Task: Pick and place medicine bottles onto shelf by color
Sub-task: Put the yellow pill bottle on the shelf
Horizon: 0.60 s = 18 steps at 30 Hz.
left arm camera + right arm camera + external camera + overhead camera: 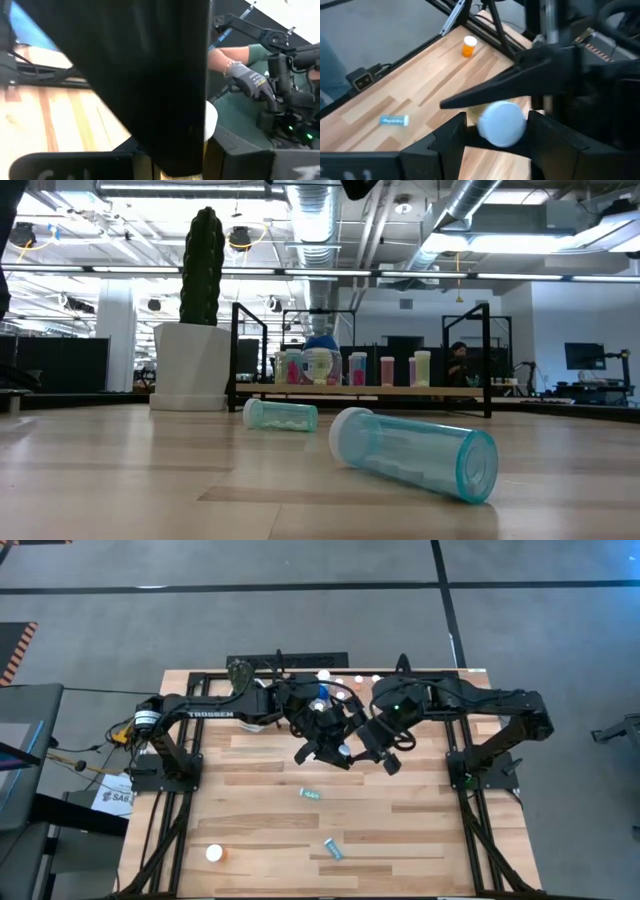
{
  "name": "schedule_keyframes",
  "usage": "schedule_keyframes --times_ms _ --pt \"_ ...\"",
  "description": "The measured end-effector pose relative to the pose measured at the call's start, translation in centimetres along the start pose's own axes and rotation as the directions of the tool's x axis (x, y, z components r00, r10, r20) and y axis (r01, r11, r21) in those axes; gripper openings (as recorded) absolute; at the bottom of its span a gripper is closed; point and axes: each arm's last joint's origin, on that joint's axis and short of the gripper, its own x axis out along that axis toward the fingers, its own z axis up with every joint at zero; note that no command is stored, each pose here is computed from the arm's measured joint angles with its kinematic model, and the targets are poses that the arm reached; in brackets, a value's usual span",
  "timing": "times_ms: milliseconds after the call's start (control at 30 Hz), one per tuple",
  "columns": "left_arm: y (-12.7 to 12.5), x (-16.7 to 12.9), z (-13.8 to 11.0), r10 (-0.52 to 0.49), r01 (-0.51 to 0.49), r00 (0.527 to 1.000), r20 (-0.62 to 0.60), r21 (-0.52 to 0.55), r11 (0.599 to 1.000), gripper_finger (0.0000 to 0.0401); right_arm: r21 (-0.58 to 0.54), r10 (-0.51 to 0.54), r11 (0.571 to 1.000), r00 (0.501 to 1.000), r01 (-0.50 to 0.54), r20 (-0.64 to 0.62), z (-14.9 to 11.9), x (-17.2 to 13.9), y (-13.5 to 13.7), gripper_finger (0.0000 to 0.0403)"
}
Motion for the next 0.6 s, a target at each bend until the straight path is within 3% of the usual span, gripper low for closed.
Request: schedule_keyframes --times_ms 267,600 --pt "-0.16 0.0 -0.15 -0.056 0.057 0.998 -0.031 0.017 0.998 0.0073 -0.015 0.021 1.0 0.998 -0.02 0.052 0.35 0.35 -0.16 0.023" --pt "-0.17 0.0 -0.18 -0.064 0.065 0.997 -0.035 0.024 0.998 0.0073 -0.005 0.022 1.0 0.998 -0.022 0.054 0.36 0.35 -0.16 0.0185"
